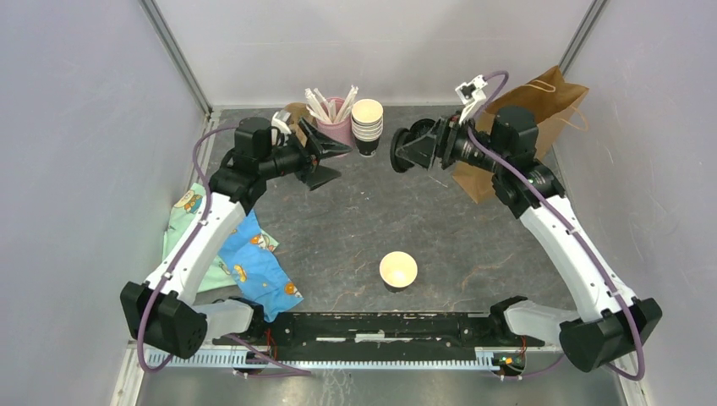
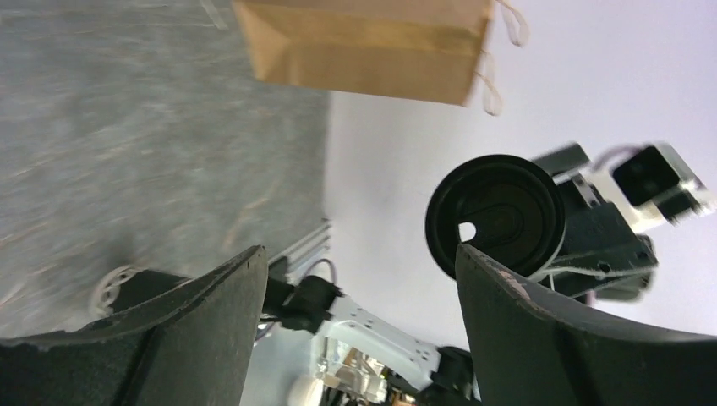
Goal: Pack the takeout coffee
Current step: Close the cup lid on the coffee cup.
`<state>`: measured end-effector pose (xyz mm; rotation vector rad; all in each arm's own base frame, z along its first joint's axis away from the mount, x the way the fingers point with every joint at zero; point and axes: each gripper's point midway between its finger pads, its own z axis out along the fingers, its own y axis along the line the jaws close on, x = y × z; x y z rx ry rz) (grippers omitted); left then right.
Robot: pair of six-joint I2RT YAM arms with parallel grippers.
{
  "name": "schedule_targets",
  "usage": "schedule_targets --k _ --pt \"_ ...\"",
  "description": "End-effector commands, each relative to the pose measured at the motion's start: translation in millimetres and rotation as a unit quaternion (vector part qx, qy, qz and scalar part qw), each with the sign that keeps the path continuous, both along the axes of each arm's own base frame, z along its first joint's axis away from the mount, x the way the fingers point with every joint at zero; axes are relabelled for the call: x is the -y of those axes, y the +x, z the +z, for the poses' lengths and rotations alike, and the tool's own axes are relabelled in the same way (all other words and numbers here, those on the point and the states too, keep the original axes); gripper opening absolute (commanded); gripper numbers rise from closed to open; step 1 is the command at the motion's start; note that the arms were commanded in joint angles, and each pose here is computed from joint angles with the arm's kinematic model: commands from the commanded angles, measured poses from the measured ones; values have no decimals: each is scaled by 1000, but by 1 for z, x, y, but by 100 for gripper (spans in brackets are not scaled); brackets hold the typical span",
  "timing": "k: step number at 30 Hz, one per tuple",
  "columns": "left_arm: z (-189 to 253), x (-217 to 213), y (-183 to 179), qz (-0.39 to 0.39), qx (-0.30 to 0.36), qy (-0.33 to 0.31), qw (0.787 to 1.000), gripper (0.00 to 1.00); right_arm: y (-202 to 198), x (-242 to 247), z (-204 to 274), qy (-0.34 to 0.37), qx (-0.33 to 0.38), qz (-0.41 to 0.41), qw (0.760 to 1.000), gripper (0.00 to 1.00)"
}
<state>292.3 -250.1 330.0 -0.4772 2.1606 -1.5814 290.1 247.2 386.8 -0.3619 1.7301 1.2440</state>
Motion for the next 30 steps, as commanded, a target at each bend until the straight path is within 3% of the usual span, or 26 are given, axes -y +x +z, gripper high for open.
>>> schedule_targets --k 1,5,8,13,19,23,30 --pt "-38 -31 -15 20 -19 107 994 88 -15 56 -77 -244 11 -47 968 65" --pt "-47 -28 -14 18 -30 101 994 89 -38 67 -117 -327 -4 -30 945 66" --pt "-54 -27 -11 19 -32 101 994 91 -66 45 -136 -373 -9 14 928 66" --pt "-68 -24 -14 14 -32 110 993 92 -87 20 -133 -428 6 34 903 66" --pt "-78 -43 -18 35 -25 173 984 96 -100 9 -143 -532 22 40 845 67" --pt "-77 -54 -19 41 -15 214 976 97 -111 3 -153 -562 14 55 825 67" --pt "-87 -57 -28 38 -24 218 975 97 -125 2 -180 -591 -11 81 803 67"
